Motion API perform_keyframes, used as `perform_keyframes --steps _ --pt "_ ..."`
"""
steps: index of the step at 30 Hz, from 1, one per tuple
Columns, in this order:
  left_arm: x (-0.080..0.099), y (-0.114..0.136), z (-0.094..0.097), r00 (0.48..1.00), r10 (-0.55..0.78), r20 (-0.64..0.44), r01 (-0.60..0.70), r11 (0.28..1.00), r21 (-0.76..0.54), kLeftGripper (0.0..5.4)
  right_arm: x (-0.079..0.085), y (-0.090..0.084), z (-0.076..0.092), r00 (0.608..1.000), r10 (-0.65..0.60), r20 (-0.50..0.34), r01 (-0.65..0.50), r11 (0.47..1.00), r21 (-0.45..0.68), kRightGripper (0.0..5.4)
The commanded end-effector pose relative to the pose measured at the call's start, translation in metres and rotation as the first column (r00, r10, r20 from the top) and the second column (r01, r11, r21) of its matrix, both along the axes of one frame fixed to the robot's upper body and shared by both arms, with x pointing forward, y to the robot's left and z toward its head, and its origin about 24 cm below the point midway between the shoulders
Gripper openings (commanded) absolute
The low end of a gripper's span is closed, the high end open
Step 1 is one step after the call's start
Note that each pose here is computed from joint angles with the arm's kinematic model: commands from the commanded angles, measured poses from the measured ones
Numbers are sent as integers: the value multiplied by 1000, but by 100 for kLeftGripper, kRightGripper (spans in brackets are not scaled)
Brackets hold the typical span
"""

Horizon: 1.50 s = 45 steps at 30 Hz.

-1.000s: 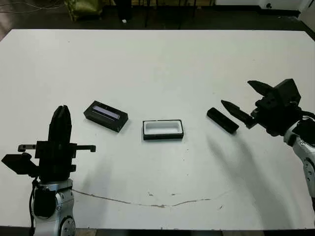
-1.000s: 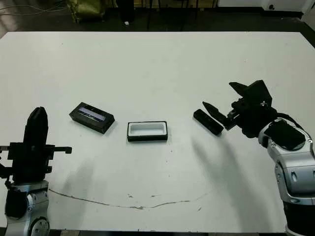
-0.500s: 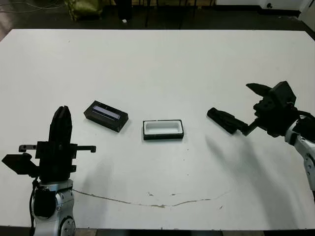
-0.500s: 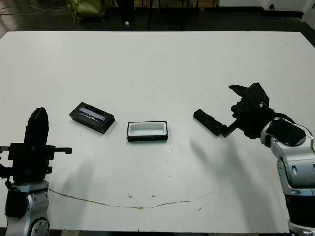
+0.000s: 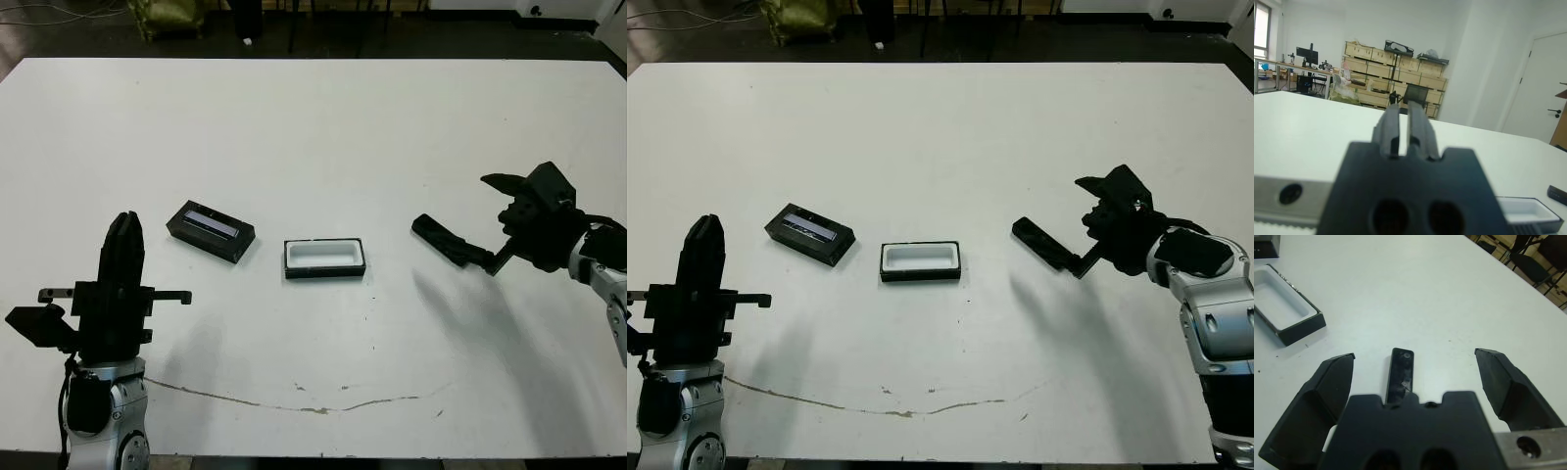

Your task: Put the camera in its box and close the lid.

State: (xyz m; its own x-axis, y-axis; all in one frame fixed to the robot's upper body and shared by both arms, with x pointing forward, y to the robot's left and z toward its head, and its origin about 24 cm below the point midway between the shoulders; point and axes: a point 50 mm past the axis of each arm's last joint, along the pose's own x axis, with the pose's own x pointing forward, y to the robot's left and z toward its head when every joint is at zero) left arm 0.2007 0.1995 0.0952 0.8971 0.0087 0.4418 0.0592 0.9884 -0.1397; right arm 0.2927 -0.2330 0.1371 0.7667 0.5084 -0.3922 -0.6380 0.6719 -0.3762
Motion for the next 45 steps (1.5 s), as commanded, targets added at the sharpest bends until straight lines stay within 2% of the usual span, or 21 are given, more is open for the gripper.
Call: perform_keyframes --steps 1,20,33,41,44,45 --pt "-2 3 -7 999 6 -45 -5 1000 7 0 0 -1 -7 999 17 -27 -18 1000 -25 538" --pt "-2 3 -7 998 3 -59 -3 1000 5 0 -5 -4 -28 996 39 -82 -41 999 -15 538" --pt "-2 3 -8 998 -5 -60 5 1000 4 0 -7 -8 -34 995 30 -97 -33 999 -31 535" --pt "-1 4 -8 998 -11 -59 11 1000 9 0 -10 -8 -40 993 4 -114 -7 1000 -20 486" --pt "-1 4 -8 998 -8 -56 9 1000 18 0 -11 -7 -42 994 2 -112 -5 1000 -29 438" --pt "-1 4 -8 998 -7 -55 8 1000 18 0 -12 -6 -43 994 1 -110 -4 999 -32 437"
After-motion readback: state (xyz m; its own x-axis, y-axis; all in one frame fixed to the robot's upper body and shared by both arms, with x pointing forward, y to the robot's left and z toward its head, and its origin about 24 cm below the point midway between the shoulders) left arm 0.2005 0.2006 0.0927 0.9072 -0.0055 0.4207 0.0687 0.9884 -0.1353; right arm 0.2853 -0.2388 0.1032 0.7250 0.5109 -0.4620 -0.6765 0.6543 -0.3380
